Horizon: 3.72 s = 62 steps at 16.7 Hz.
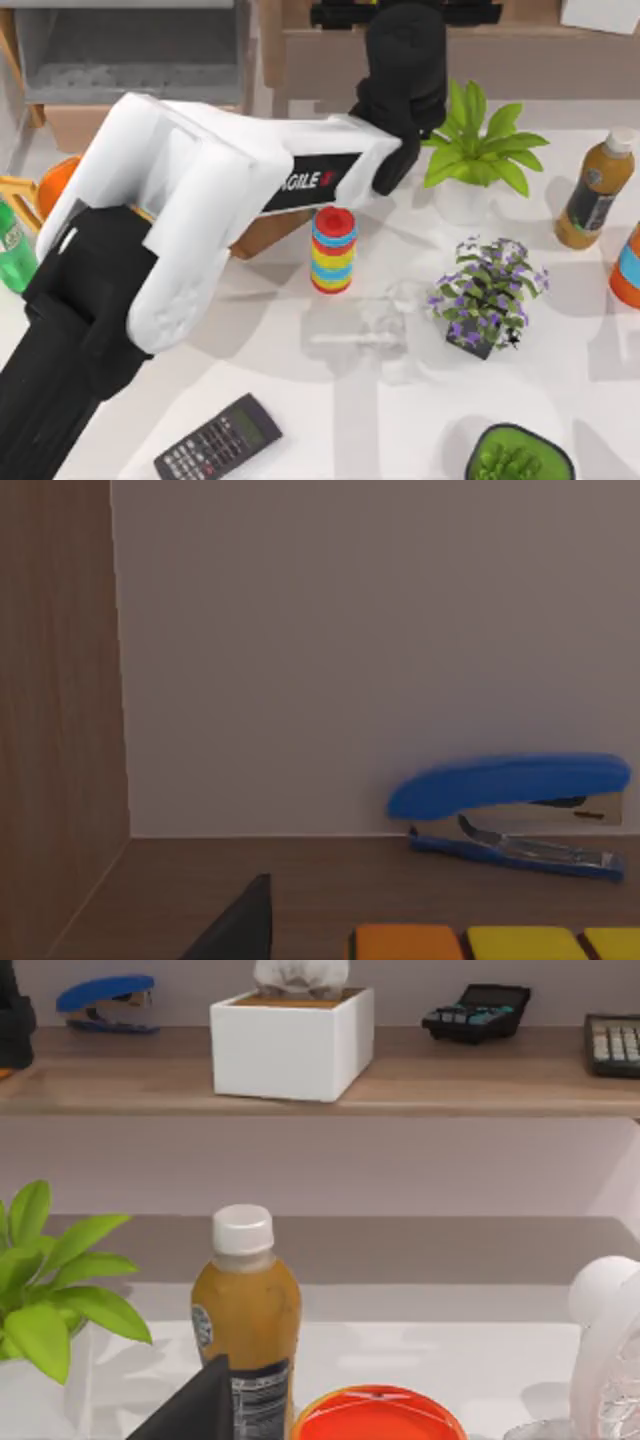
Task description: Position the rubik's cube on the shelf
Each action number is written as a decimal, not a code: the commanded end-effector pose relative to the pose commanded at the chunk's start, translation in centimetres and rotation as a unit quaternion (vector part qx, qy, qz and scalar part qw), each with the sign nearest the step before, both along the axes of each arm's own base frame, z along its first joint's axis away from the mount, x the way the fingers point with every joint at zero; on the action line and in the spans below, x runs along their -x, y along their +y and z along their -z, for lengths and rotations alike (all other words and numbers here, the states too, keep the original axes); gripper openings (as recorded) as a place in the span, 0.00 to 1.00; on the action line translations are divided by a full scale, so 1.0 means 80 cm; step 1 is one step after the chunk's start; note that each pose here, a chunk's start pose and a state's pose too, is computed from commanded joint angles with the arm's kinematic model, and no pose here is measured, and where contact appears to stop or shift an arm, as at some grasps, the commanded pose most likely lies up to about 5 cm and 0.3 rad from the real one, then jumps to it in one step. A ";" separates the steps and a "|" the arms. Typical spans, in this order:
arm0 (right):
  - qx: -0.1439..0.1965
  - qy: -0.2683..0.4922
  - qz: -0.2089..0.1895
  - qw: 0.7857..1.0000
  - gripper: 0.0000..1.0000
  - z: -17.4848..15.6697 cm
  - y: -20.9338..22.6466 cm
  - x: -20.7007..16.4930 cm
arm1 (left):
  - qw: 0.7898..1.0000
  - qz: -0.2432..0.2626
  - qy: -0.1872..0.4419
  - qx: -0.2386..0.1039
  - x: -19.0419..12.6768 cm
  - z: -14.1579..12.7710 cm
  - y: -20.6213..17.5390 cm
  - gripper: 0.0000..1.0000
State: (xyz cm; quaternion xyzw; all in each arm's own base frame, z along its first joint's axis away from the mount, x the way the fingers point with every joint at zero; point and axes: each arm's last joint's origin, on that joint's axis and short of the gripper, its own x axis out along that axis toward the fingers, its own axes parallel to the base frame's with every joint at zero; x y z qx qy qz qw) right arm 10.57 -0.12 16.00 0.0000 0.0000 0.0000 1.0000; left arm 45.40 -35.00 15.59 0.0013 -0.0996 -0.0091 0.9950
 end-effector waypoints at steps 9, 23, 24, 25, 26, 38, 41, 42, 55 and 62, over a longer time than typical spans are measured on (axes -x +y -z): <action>0.000 0.000 0.000 1.000 1.00 0.000 0.000 0.000 | 1.000 0.003 0.000 -0.003 0.003 -0.001 -0.002 1.00; 0.000 0.000 0.000 1.000 1.00 0.000 0.000 0.000 | 0.949 0.053 -0.042 -0.308 0.094 -0.085 0.127 1.00; 0.000 0.000 0.000 1.000 1.00 0.000 0.000 0.000 | 0.939 0.043 -0.052 -0.336 0.095 -0.090 0.154 1.00; 0.000 0.000 0.000 1.000 1.00 0.000 0.000 0.000 | 0.929 0.031 -0.060 -0.364 0.097 -0.094 0.184 1.00; 0.000 0.000 0.000 1.000 1.00 0.000 0.000 0.000 | 0.917 0.015 -0.067 -0.393 0.097 -0.097 0.217 1.00; 0.000 0.000 0.000 1.000 1.00 0.000 0.000 0.000 | 0.717 -0.168 -0.034 -0.675 0.189 -0.050 0.575 1.00; 0.000 0.000 0.000 1.000 1.00 0.000 0.000 0.000 | 0.682 -0.174 -0.006 -0.710 0.229 -0.024 0.624 1.00; 0.000 0.000 0.000 1.000 1.00 0.000 0.000 0.000 | 0.676 -0.170 0.005 -0.717 0.241 -0.013 0.636 1.00; 0.000 0.000 0.000 1.000 1.00 0.000 0.000 0.000 | 0.705 -0.070 0.057 -0.703 0.281 0.076 0.656 1.00; 0.000 0.000 0.000 1.000 1.00 0.000 0.000 0.000 | 0.705 -0.070 0.057 -0.703 0.252 0.076 0.655 1.00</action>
